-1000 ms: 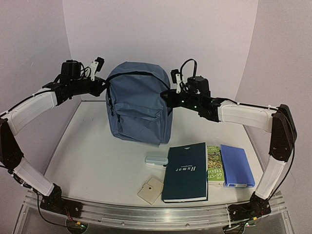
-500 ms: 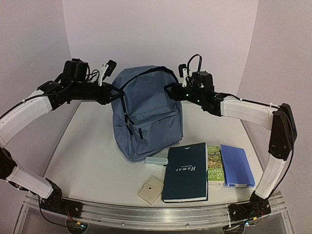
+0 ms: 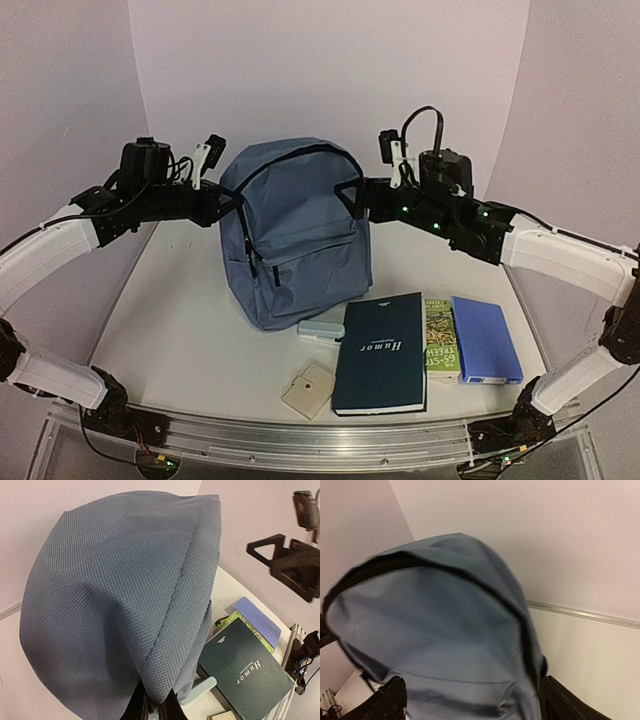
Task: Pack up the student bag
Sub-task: Adjust the student bag at the center of the board, then unzip the student bag at the center of the board.
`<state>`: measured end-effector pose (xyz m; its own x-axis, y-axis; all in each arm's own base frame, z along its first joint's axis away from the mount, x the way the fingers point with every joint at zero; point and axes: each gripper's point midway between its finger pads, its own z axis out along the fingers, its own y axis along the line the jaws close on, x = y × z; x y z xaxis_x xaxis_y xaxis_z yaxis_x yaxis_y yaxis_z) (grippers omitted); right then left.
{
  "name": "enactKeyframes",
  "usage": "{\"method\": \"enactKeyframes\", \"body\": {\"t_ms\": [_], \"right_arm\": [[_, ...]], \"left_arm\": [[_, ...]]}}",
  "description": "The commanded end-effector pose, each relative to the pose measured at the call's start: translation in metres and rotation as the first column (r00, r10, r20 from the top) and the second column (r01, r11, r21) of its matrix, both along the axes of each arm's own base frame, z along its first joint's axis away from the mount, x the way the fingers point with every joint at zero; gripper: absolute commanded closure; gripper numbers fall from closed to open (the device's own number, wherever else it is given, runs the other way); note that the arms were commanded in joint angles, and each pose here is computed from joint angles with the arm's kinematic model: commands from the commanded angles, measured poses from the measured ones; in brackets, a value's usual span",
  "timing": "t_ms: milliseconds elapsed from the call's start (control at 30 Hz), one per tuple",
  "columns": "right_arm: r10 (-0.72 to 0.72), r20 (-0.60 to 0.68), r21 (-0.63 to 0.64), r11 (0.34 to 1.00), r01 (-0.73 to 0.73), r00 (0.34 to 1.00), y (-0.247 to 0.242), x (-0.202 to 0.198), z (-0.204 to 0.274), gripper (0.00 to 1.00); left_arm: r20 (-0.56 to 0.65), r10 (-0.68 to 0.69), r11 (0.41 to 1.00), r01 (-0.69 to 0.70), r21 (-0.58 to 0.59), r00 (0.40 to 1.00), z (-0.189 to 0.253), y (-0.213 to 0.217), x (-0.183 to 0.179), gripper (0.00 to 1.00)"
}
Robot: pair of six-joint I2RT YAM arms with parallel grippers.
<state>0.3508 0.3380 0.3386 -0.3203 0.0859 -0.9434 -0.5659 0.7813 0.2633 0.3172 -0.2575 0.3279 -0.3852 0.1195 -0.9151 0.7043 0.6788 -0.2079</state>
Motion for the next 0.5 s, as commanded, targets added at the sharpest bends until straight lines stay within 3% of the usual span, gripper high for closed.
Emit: {"method": "enactKeyframes", "body": {"t_ms": [0, 200, 467], "right_arm": [[0.07, -0.025, -0.011, 0.997, -0.071, 0.997, 0.038, -0.041, -0.005, 0.19], [0.24, -0.067, -0.075, 0.967, -0.245, 0.968, 0.123, -0.08, -0.045, 0.32], [0.249, -0.093, -0.149, 0.954, -0.261, 0.964, 0.172, -0.068, -0.091, 0.43]], "left_arm": [[0.056, 0.041, 0.998, -0.038, -0.06, 0.998, 0.013, 0.004, 0.004, 1.0], [0.016, 0.02, 0.998, -0.019, -0.068, 1.0, 0.003, -0.001, 0.003, 1.0], [0.01, 0.006, 0.997, -0.005, -0.078, 1.0, 0.001, -0.003, 0.001, 1.0]]}}
